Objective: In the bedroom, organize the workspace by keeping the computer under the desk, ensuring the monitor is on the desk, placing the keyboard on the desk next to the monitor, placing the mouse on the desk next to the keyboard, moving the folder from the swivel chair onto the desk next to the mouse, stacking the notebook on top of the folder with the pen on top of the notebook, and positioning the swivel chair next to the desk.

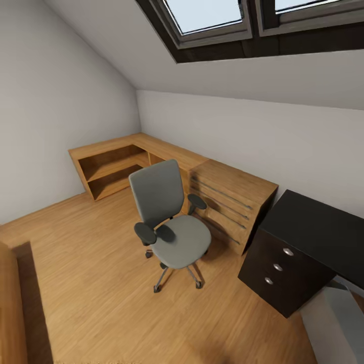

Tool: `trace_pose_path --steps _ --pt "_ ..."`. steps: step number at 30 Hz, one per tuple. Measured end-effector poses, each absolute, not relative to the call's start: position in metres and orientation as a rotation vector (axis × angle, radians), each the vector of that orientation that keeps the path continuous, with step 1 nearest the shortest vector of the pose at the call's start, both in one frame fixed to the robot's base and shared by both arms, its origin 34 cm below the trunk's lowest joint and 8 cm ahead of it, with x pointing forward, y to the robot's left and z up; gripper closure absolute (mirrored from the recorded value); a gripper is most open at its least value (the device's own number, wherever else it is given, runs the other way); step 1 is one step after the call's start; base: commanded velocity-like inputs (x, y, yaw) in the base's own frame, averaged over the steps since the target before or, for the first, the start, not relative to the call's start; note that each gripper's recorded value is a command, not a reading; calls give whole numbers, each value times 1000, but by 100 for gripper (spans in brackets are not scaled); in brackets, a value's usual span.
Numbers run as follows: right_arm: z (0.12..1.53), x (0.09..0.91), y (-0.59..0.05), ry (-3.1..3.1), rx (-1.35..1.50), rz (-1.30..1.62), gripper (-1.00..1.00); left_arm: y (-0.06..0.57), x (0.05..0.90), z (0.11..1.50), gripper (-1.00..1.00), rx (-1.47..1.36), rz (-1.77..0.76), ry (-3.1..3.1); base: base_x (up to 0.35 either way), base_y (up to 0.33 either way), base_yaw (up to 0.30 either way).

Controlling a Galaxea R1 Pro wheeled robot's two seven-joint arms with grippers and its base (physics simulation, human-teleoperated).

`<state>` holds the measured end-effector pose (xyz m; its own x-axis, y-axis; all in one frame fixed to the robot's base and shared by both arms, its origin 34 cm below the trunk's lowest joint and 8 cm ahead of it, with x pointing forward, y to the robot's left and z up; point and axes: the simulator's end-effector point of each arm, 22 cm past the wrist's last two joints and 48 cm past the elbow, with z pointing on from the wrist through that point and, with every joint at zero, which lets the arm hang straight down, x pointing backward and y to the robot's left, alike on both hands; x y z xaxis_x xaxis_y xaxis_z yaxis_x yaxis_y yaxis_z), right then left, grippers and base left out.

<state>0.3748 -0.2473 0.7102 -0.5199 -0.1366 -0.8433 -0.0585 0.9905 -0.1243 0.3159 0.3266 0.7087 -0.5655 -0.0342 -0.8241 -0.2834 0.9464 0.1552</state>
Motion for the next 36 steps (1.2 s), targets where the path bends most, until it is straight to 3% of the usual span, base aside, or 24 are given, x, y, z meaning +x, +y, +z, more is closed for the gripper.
trace_pose_path --steps 36 --pt "717 373 -241 2092 -164 -93 -100 339 316 688 -100 -277 363 2279 0 0 244"
